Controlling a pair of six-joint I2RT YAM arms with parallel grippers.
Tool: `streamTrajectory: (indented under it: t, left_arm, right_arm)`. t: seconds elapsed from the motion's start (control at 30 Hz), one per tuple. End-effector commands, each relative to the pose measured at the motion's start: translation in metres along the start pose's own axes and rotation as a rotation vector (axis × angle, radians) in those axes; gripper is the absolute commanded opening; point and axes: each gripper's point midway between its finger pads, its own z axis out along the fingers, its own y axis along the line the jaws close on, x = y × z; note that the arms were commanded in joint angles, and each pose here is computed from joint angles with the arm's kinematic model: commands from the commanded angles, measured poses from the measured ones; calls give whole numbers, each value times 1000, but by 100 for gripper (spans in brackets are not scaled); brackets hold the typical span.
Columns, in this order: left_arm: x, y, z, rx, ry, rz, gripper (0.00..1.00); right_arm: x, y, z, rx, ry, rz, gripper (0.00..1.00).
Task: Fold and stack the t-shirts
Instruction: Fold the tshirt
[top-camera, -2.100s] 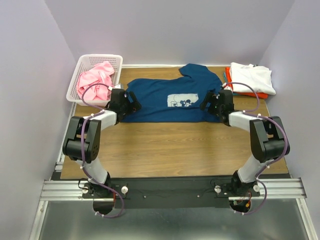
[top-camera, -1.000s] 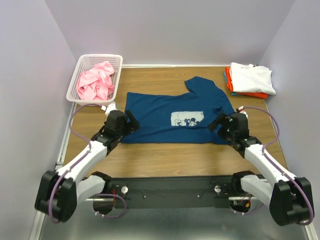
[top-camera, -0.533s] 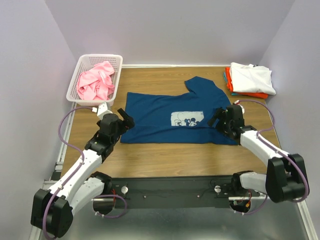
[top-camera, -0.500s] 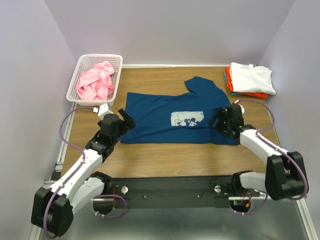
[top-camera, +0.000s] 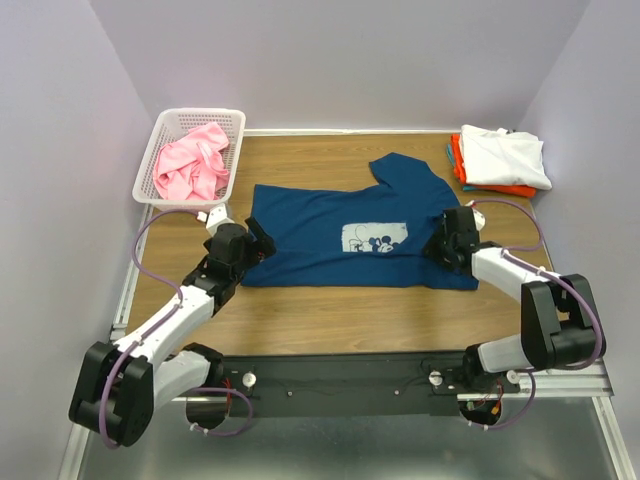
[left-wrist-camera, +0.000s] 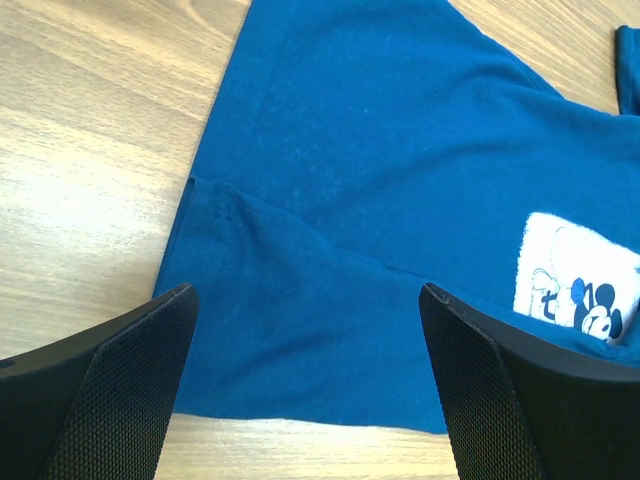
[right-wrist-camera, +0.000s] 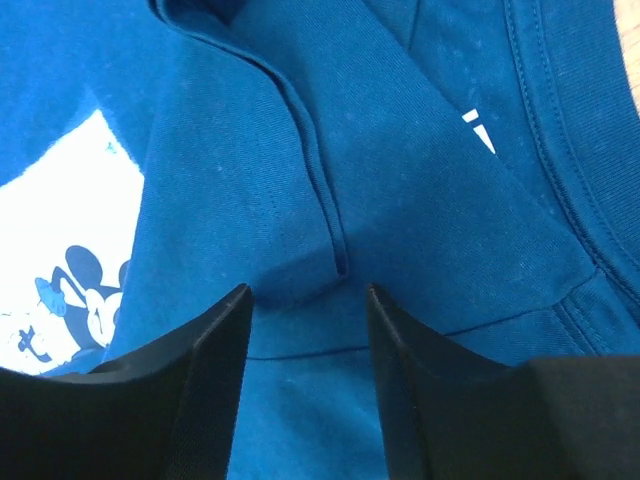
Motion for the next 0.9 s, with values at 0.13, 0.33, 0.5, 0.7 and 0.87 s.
streamTrajectory:
  t: [0.13, 0.33, 0.5, 0.7, 0.87]
  left_arm:
    - [-1, -5, 8, 8, -5, 8, 98]
    - [0, -4, 10, -1, -1, 15, 98]
    - [1, -2, 12, -10, 1, 22, 98]
    - [0, -1, 13, -16, -2, 31, 98]
    - [1, 0, 15, -22, 1, 37, 98]
  right_arm:
    - [-17, 12, 5, -15, -45, 33, 34]
    - [-31, 20, 5, -30, -84, 25, 9]
    - [-41, 33, 12, -64, -93, 6, 1]
    - [-45, 74, 19, -193, -69, -46, 1]
    - [-48, 103, 27, -233, -66, -132, 1]
